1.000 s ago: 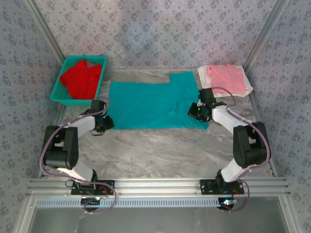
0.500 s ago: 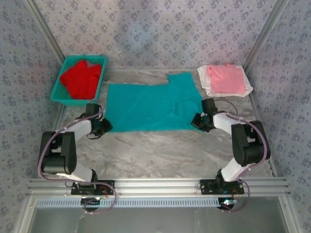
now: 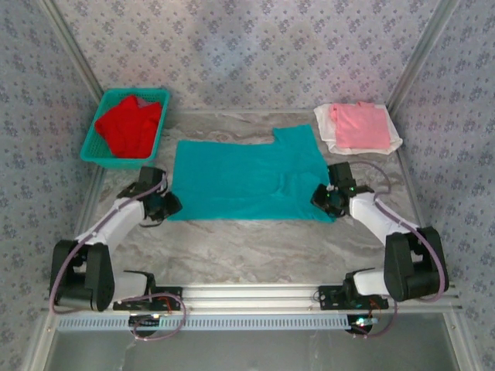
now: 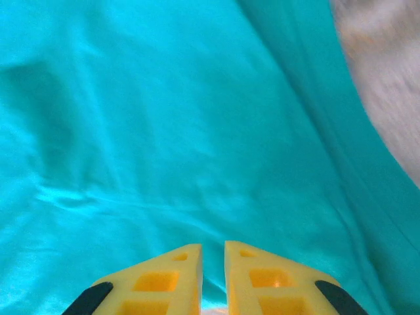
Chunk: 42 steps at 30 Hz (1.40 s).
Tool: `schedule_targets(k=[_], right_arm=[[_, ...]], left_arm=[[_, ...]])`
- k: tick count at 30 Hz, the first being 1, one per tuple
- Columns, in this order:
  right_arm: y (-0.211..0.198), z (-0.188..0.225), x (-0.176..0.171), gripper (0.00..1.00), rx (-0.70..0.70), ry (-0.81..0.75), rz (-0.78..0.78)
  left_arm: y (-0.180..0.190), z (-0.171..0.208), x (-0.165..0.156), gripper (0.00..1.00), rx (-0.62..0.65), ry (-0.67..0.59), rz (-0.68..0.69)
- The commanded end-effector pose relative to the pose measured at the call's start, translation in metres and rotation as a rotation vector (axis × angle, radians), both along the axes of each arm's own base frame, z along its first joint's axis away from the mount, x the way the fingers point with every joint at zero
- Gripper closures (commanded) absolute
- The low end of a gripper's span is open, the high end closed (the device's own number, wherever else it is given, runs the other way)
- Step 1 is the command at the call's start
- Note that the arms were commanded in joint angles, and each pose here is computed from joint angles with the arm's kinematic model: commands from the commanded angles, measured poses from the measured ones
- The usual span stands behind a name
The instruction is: Fold and stack the t-shirts
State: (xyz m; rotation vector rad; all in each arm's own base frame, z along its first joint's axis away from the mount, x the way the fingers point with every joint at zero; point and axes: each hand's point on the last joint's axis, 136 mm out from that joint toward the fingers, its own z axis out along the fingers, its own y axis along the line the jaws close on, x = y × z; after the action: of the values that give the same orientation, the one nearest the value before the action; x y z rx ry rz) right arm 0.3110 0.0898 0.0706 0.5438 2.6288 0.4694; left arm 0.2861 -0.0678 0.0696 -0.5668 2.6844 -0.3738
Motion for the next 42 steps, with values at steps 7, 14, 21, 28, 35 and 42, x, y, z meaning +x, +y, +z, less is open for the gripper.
schedule_targets(k=[7, 14, 21, 28, 35, 42], right_arm=[[0.062, 0.000, 0.077, 0.85, -0.024, -0.035, 0.160], [0.094, -0.019, 0.116, 0.85, 0.033, -0.033, 0.195], [0.130, -0.031, 0.136, 0.85, 0.133, -0.024, 0.257], [0.118, -0.007, 0.146, 0.85, 0.180, -0.077, 0.247], [0.057, 0.006, 0.153, 0.84, 0.048, -0.092, 0.154], [0.024, -0.023, 0.158, 0.84, -0.091, 0.038, 0.128]], left_arm=[[-0.033, 0.013, 0.072, 0.73, -0.011, -0.110, -0.090], [-0.032, 0.011, 0.095, 0.73, 0.024, -0.139, -0.090], [-0.032, 0.015, 0.107, 0.73, 0.043, -0.152, -0.095], [-0.031, 0.029, 0.119, 0.73, 0.051, -0.179, -0.093], [-0.031, 0.022, 0.144, 0.72, 0.059, -0.163, -0.100], [-0.039, -0.006, 0.166, 0.73, 0.031, -0.113, -0.107]])
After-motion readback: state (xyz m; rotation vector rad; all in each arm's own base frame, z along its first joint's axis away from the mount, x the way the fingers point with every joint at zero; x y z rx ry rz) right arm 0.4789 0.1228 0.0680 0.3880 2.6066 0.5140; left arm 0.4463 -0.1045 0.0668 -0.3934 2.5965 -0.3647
